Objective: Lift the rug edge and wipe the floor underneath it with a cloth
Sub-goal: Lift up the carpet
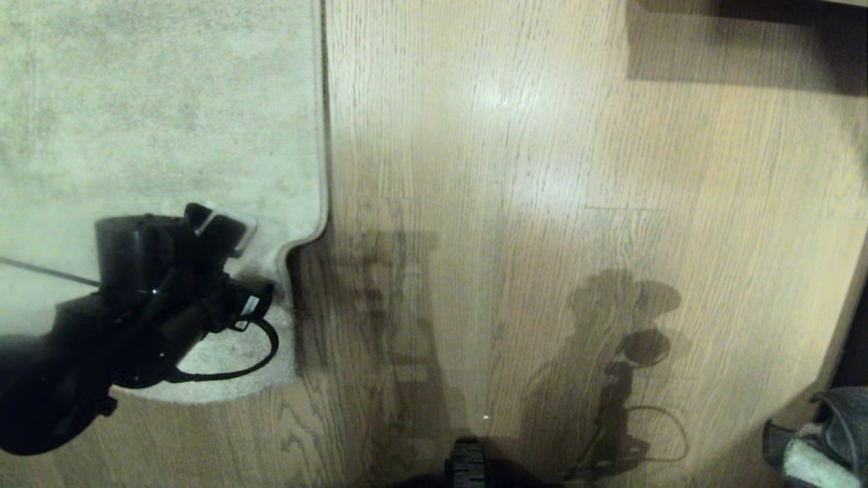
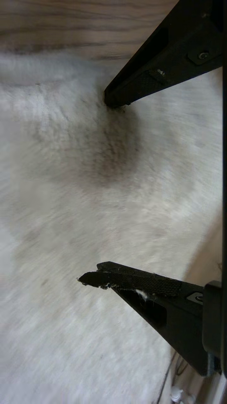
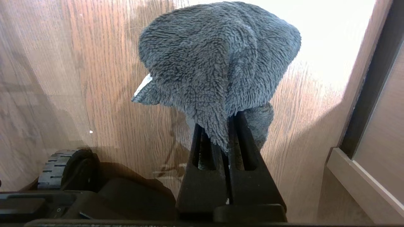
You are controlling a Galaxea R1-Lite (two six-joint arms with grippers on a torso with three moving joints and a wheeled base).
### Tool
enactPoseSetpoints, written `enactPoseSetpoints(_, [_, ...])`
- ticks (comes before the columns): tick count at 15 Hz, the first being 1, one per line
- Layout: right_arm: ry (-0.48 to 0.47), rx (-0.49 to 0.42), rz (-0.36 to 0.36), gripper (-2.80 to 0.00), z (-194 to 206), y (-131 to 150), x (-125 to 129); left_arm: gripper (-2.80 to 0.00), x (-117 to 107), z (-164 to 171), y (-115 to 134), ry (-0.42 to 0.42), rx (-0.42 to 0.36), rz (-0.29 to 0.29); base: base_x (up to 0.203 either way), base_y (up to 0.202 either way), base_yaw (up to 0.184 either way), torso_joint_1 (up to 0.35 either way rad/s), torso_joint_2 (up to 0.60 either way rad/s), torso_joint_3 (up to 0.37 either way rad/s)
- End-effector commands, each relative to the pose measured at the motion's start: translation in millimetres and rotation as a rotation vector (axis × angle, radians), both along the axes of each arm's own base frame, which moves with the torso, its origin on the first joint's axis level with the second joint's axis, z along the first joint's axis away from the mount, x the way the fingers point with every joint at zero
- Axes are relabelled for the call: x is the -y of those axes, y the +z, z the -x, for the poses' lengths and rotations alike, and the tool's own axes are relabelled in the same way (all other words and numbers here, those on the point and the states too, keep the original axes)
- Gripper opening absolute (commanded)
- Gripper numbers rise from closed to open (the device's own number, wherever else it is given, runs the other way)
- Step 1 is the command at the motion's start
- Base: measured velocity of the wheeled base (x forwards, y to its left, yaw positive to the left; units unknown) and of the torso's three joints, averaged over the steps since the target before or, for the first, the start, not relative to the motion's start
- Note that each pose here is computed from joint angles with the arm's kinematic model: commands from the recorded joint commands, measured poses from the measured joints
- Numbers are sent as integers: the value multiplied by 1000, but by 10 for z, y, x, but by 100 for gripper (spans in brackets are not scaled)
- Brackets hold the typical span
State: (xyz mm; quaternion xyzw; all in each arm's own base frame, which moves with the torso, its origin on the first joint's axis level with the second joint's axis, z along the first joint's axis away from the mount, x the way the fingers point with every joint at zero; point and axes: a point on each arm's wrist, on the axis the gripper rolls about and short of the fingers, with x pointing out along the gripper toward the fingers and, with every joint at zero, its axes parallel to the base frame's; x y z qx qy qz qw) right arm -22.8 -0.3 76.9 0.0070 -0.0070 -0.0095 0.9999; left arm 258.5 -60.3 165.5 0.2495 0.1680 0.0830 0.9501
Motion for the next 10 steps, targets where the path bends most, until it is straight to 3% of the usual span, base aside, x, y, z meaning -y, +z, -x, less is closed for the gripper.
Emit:
enactPoseSetpoints(1, [0,0,0,-280,0,1,0,0,-14,11,150,5,57,13,0,0,0,0,0,0])
enactPoseSetpoints(7, [1,0,0,-280,-1,2,0,0,13,-44,138,-2,47,13,0,0,0,0,0,0])
enactPoseSetpoints(10, [1,0,0,-280,0,1,0,0,70,-99,120,-9,49,41,0,0,0,0,0,0])
